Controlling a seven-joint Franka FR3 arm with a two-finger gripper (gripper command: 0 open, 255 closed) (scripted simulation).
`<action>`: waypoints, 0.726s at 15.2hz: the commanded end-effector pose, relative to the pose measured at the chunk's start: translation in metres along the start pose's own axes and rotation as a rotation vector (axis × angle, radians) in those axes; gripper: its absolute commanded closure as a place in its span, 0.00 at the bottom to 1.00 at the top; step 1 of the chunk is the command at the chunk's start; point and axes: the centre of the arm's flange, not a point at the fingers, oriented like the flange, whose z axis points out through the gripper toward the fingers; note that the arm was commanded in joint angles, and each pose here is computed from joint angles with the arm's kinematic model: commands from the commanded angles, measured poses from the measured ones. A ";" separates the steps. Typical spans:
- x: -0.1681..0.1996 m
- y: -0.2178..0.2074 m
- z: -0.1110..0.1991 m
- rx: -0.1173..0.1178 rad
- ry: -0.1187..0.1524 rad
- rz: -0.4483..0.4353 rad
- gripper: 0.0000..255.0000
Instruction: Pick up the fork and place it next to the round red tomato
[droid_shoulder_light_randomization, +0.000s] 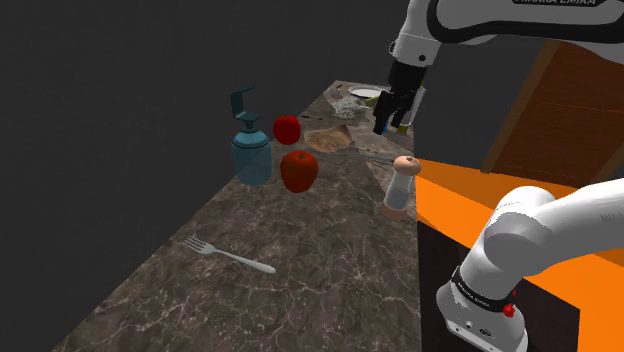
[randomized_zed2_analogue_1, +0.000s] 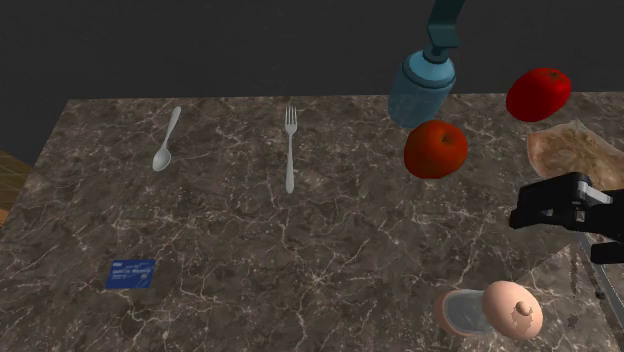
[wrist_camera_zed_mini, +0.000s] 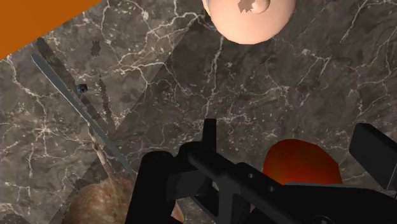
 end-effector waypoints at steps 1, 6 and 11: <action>0.000 0.000 0.000 0.000 0.000 0.000 0.00; 0.025 -0.055 0.030 -0.008 -0.004 -0.029 0.00; 0.048 -0.110 0.061 -0.015 -0.008 -0.057 0.00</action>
